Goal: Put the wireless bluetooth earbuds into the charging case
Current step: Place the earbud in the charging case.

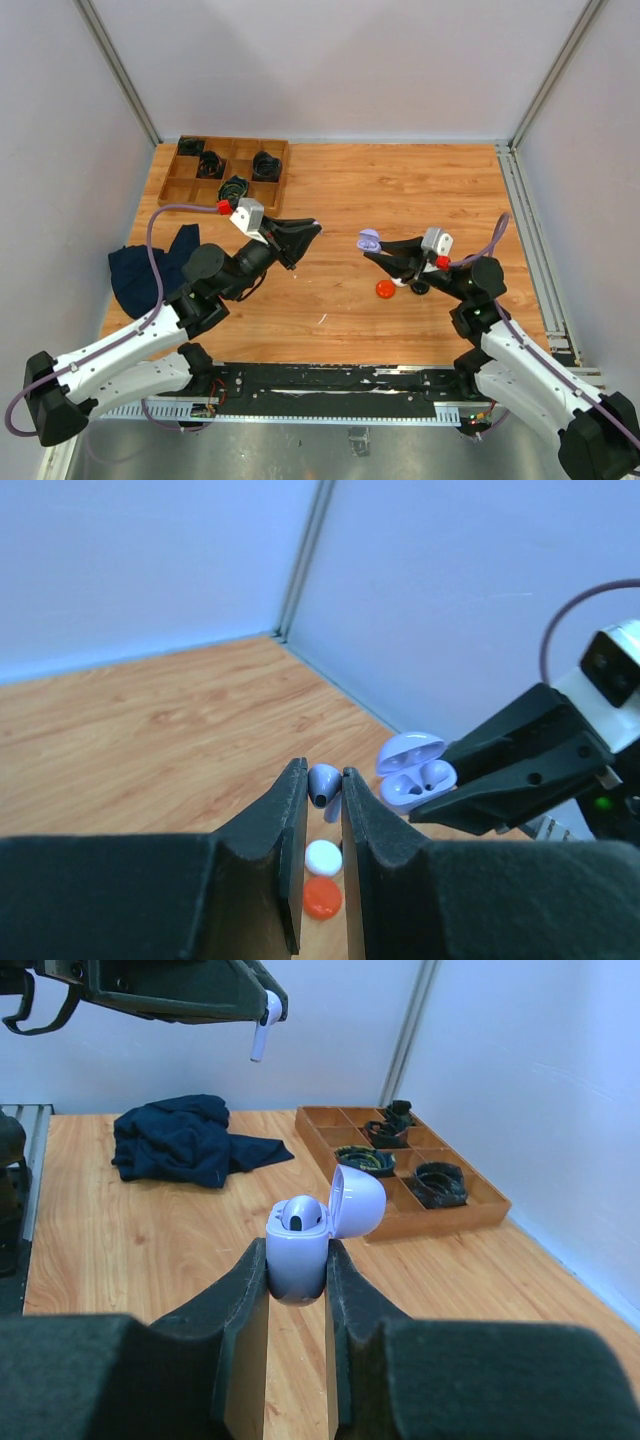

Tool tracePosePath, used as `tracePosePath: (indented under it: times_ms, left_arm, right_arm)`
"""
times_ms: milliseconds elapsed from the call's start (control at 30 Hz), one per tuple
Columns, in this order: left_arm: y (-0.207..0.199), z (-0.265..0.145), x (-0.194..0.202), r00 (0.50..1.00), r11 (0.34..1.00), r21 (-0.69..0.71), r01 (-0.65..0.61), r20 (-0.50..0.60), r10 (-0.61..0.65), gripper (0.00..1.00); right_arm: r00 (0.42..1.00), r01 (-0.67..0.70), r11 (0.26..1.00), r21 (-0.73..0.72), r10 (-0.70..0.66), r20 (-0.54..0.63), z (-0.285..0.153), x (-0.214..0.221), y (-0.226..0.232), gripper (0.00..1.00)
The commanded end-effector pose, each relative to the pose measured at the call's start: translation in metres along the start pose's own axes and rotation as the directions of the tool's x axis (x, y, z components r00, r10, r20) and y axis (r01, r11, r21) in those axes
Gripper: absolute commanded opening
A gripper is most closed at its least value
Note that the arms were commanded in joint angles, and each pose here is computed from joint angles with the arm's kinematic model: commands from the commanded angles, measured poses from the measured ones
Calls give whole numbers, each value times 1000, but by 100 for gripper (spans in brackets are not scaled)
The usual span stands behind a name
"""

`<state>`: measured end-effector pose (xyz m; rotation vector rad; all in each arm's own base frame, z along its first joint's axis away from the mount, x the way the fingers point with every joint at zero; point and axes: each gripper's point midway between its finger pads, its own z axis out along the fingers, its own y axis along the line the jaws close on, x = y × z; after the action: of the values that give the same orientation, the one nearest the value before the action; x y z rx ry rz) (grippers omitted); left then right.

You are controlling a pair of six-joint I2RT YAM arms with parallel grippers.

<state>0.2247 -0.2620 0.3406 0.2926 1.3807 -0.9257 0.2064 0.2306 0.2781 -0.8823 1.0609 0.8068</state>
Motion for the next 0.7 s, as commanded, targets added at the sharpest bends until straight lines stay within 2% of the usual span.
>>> tracePosePath:
  times_ms: [0,200,333,667]
  left_arm:
    - [-29,-1,-25,991,983,169,-70,127,49,20]
    - [-52,-3,-29,982,951,293,-103,180,51,20]
    - [-58,-1,-30,978,941,320,-113,200,49,20]
    - [-73,2,-23,977,918,376,-126,209,48,19]
  right_arm:
    - [988,64,991,-115,-46,146,13,-42,18,1]
    - [976,72,986,-153,-38,213,24,-59,20,1]
    - [963,73,982,-173,-24,269,29,-72,22,1]
    - [947,72,973,-218,1,320,41,-83,29,1]
